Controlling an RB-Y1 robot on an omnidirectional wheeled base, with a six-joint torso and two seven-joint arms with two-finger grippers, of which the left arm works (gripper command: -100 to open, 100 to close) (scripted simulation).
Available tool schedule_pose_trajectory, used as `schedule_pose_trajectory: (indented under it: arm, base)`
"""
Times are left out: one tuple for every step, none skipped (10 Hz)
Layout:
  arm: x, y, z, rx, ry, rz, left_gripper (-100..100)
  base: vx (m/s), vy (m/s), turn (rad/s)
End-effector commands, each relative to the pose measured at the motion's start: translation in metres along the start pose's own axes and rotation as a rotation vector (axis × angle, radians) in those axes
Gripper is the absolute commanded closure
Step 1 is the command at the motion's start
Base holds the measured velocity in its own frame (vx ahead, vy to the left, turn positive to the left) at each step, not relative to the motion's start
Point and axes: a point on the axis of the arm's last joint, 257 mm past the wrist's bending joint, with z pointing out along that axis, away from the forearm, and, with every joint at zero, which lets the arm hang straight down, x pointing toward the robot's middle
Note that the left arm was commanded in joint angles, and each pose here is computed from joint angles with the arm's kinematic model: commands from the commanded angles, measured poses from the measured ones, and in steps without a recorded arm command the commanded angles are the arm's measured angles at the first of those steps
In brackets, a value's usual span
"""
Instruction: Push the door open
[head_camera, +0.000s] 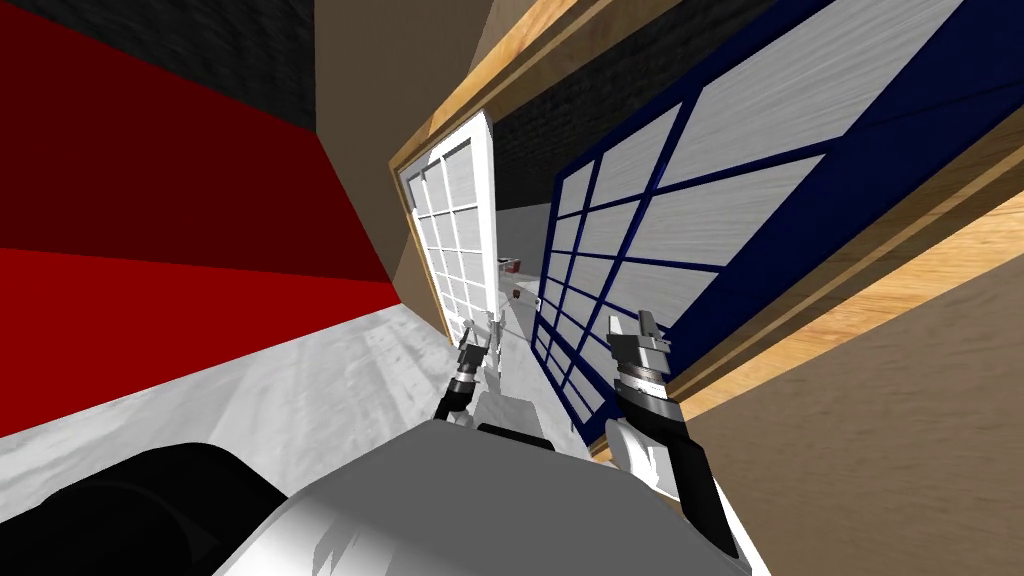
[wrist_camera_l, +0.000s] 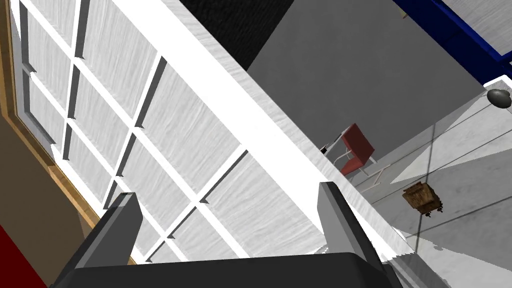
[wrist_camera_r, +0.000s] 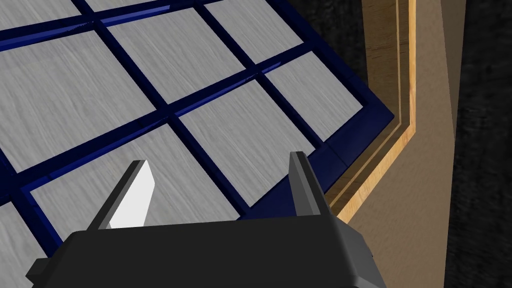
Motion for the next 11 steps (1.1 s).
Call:
schedule_pose_trajectory:
  arm:
    - [-0.006, 0.015, -0.0087, -0.022, -0.023, -0.073, -100]
    - [-0.010, 0.024, -0.0133, -0.035, -0.038, -0.114, -100]
    - [-0.015, 0.034, -0.0181, -0.048, -0.053, -0.155, -100]
    - [-0.019, 0.043, -0.0232, -0.061, -0.069, -0.195, -100]
    - [-0.024, 0.052, -0.0285, -0.073, -0.085, -0.235, -100]
    - [-0.026, 0.059, -0.0323, -0.080, -0.098, -0.275, -100]
    - [-0.028, 0.061, -0.0340, -0.085, -0.102, -0.273, -100]
    - [-0.032, 0.069, -0.0395, -0.096, -0.120, -0.310, -100]
    - [-0.036, 0.078, -0.0453, -0.107, -0.137, -0.346, -100]
    - [-0.040, 0.086, -0.0513, -0.117, -0.155, -0.380, -100]
    - [-0.044, 0.094, -0.0573, -0.127, -0.173, -0.414, -100]
  base:
    - [0.074, 0.106, -0.160]
    - [0.056, 0.110, -0.149]
    - [0.050, 0.112, -0.124]
    - [0.051, 0.132, -0.147]
    - [0.066, 0.158, -0.158]
    - [0.057, 0.152, -0.140]
    - [0.037, 0.086, -0.051]
    - [0.039, 0.063, -0.087]
    - [0.041, 0.078, -0.152]
    - [0.064, 0.111, -0.138]
    - [0.067, 0.132, -0.131]
